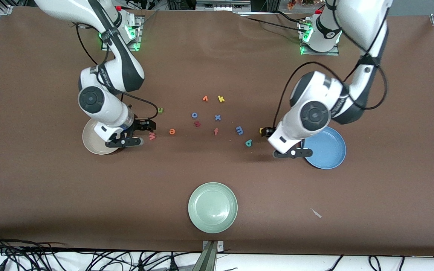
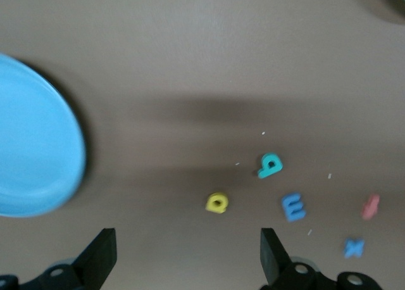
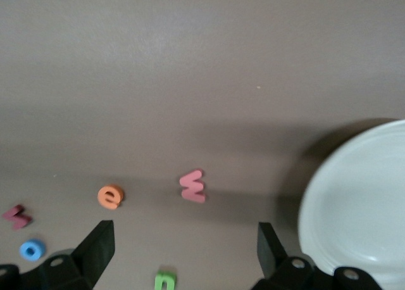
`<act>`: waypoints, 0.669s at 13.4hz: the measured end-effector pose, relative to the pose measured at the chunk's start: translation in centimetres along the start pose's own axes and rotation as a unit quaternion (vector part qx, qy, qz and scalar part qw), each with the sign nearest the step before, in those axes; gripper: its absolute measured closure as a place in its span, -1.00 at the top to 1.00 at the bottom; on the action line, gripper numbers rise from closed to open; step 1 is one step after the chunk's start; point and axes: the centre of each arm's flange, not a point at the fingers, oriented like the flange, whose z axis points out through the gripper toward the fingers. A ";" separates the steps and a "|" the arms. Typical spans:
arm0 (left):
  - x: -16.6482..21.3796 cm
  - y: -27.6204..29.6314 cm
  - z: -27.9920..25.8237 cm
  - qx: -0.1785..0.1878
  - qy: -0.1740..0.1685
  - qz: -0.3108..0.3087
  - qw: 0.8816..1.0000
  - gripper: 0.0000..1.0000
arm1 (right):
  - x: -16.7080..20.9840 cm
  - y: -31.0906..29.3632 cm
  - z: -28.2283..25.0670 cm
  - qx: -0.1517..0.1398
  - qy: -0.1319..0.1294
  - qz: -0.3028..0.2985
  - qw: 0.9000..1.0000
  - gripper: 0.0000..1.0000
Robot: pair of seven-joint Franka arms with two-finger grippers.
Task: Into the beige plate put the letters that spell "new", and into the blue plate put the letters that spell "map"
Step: 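Reach the left gripper to the blue letter while the right gripper reaches the pink letter, then grasp the blue letter with the left gripper while the right gripper grasps the pink letter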
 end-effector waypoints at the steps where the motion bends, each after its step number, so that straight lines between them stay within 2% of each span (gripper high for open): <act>1: -0.1 1.0 1.6 -0.004 -0.006 -0.041 0.999 1.00 | 0.1 -0.4 1.3 0.000 0.003 -0.003 1.000 1.00; 3: -0.7 3.1 4.5 -0.023 -0.018 -0.108 0.994 1.00 | 0.0 -0.7 3.6 0.001 0.010 -0.006 1.000 1.00; 6: -2.9 5.7 9.4 -0.036 -0.004 -0.160 0.986 1.00 | -1.0 -0.6 7.0 0.000 0.016 -0.009 1.000 0.98; 8: -4.8 7.0 12.1 -0.050 0.010 -0.188 0.981 1.00 | -1.3 -0.7 8.3 -0.001 0.016 -0.011 1.000 0.90; 9: -5.5 7.5 13.0 -0.052 0.012 -0.194 0.979 1.00 | -1.4 -0.7 8.5 -0.001 0.016 -0.011 1.000 0.80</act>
